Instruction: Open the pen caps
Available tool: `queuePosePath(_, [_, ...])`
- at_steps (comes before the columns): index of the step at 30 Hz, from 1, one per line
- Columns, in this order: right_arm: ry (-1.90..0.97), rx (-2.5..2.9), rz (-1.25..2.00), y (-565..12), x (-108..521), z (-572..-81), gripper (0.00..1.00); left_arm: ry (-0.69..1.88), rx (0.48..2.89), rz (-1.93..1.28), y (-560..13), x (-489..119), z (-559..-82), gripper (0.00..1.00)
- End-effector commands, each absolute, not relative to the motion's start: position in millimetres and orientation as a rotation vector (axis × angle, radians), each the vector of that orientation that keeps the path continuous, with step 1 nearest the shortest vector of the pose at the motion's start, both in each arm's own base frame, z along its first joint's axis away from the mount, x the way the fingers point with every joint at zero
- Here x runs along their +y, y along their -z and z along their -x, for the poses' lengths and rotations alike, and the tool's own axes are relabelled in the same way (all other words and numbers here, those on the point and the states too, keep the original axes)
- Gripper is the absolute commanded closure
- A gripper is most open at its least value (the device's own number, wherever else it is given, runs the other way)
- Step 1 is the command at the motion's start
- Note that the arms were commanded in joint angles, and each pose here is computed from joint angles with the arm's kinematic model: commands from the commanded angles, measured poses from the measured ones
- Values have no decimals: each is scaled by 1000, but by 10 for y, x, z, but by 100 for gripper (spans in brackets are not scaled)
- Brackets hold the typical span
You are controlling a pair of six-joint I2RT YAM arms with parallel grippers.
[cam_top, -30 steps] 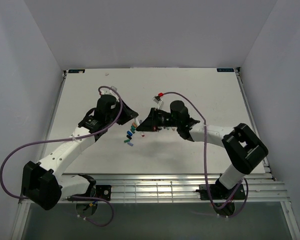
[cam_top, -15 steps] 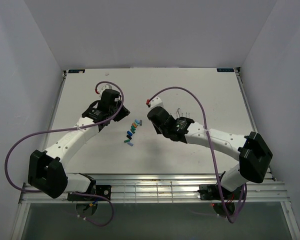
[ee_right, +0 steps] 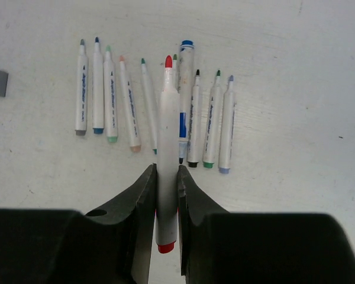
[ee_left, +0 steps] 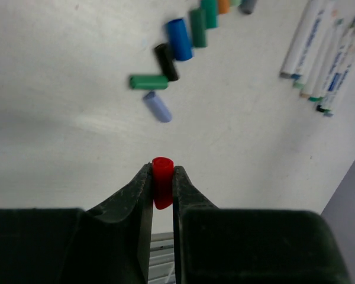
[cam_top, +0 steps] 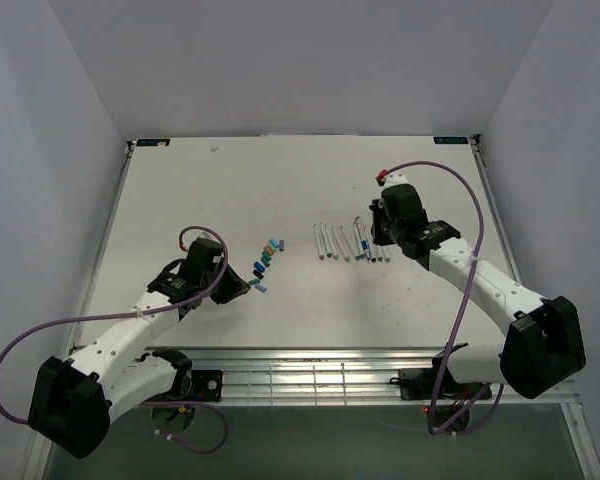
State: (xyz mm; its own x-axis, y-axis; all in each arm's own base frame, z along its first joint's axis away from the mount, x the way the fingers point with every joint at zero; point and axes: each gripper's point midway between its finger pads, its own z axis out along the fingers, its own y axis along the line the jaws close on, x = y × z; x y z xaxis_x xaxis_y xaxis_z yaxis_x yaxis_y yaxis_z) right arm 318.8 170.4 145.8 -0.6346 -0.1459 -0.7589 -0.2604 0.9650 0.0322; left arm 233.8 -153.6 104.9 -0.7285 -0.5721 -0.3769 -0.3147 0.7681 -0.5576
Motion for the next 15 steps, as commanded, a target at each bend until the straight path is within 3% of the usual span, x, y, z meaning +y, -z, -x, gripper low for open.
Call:
queuePosePath(1, [-239,2229,213,-1580,1476,-3364,92,711,2554,802,-745,-1608,-1967,100])
queuePosePath(6, [-281,2269,147,-1422,1251,-3475,92,640,2585,947,-500,-1506,-1816,100])
queuePosePath(15, [-378,2330,80,-1036,1154,-3585,92,585,2592,1028,-357,-1537,-1949,100])
